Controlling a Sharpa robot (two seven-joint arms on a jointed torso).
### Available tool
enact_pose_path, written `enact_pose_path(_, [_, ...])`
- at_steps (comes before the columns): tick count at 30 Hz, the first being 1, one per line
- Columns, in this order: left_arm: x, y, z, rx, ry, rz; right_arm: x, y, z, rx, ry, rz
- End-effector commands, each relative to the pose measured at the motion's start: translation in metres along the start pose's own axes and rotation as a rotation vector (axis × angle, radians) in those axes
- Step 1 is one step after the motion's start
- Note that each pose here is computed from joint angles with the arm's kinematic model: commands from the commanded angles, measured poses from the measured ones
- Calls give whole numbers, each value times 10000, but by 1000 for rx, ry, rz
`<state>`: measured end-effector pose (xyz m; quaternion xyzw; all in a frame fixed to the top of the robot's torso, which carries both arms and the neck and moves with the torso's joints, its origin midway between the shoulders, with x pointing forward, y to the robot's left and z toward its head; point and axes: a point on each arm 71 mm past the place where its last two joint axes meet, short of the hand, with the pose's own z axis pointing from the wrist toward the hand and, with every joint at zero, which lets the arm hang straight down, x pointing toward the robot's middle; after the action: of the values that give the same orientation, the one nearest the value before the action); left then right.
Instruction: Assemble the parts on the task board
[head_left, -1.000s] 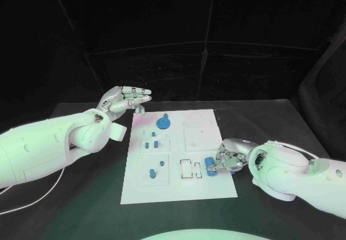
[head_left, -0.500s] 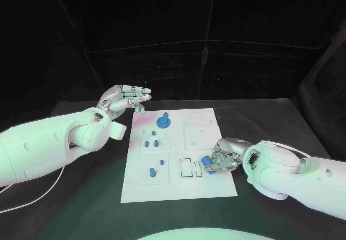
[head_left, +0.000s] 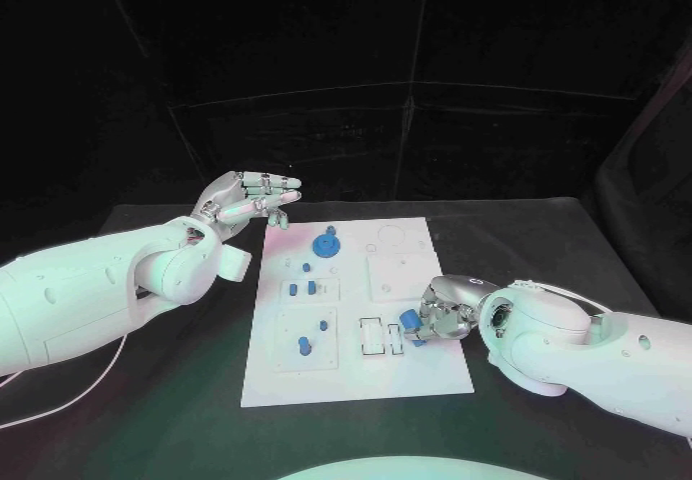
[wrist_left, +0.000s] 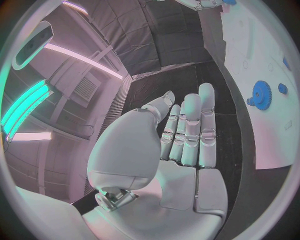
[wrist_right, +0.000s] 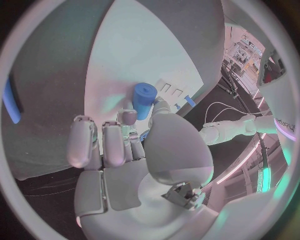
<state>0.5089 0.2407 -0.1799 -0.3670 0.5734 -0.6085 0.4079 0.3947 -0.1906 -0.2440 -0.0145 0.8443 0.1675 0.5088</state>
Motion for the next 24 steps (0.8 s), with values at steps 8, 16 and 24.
enact_pose_path(8, [-1, -13, -8, 0, 10, -9, -47, -50, -136, -12, -89, 210])
enact_pose_path(16, [8, -12, -8, -1, 13, -10, -29, 104, -186, -78, -64, 330])
enact_pose_path(24, [16, -12, -8, -2, 16, -11, 41, 251, -130, -103, 13, 331])
